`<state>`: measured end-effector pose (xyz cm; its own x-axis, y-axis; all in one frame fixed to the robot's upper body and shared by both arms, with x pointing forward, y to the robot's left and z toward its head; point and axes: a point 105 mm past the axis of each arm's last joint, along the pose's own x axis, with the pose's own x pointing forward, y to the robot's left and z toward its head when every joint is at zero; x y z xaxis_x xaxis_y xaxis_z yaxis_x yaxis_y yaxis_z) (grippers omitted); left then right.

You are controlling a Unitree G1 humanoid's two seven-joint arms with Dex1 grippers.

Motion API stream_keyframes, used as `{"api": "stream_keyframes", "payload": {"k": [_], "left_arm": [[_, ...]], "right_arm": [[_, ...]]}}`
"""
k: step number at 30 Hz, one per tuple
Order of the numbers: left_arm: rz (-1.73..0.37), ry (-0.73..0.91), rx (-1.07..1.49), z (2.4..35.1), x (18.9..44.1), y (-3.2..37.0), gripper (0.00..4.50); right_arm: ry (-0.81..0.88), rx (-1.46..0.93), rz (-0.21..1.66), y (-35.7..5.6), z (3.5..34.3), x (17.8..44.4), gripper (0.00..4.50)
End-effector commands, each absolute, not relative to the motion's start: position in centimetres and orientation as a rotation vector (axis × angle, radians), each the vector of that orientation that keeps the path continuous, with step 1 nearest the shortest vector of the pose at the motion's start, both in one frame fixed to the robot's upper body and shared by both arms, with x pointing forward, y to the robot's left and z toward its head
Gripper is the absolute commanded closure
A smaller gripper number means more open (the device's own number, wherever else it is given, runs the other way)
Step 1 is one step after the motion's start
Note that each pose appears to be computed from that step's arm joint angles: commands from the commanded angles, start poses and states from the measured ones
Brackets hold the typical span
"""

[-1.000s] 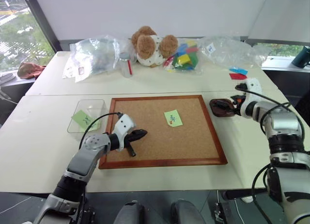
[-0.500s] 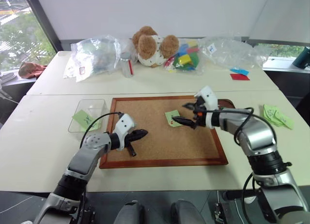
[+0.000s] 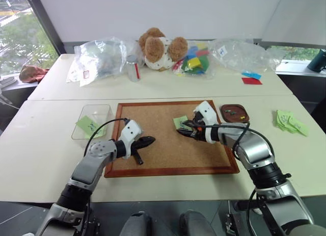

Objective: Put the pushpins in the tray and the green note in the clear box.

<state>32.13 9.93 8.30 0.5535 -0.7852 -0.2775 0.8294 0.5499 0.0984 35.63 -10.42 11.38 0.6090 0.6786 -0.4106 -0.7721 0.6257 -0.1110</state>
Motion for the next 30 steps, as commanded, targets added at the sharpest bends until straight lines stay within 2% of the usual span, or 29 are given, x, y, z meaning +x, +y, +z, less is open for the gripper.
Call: {"api": "stream_keyframes", "payload": {"k": [1, 3, 6, 8, 9, 14, 20, 24, 29, 30], "left_arm": [[-0.940, 0.316, 0.229, 5.8, 31.6, 10.6, 4.50], [-0.939, 0.316, 0.229, 5.8, 31.6, 10.6, 4.50], [-0.938, 0.316, 0.229, 5.8, 31.6, 10.6, 4.50], [-0.937, 0.317, 0.229, 5.7, 31.5, 10.7, 4.50], [-0.937, 0.318, 0.228, 5.7, 31.5, 10.7, 4.50], [-0.937, 0.321, 0.226, 5.6, 31.5, 10.7, 4.50], [-0.940, 0.331, 0.219, 5.2, 31.2, 10.6, 4.50], [-0.939, 0.334, 0.214, 5.2, 31.3, 10.6, 4.50], [-0.930, 0.293, 0.108, 7.2, 32.4, 10.5, 4.50], [-0.927, 0.271, 0.052, 8.3, 32.8, 10.5, 4.25]], "right_arm": [[0.302, -0.300, 0.854, -10.0, 12.3, 36.0, 2.41], [0.303, -0.296, 0.856, -10.0, 12.2, 36.0, 2.41], [0.304, -0.292, 0.857, -10.0, 12.2, 36.1, 3.31], [0.301, -0.292, 0.858, -10.0, 12.3, 36.1, 4.25], [0.297, -0.292, 0.861, -9.9, 12.5, 36.1, 4.47], [0.271, -0.291, 0.874, -9.8, 13.7, 35.8, 4.47], [0.184, -0.282, 0.866, -10.3, 17.7, 35.4, 4.47], [0.153, -0.295, 0.869, -10.5, 19.2, 34.8, 4.47], [0.136, -0.336, 0.889, -10.4, 20.0, 34.0, 4.47], [0.134, -0.350, 0.894, -10.4, 20.1, 33.8, 4.50]]}}
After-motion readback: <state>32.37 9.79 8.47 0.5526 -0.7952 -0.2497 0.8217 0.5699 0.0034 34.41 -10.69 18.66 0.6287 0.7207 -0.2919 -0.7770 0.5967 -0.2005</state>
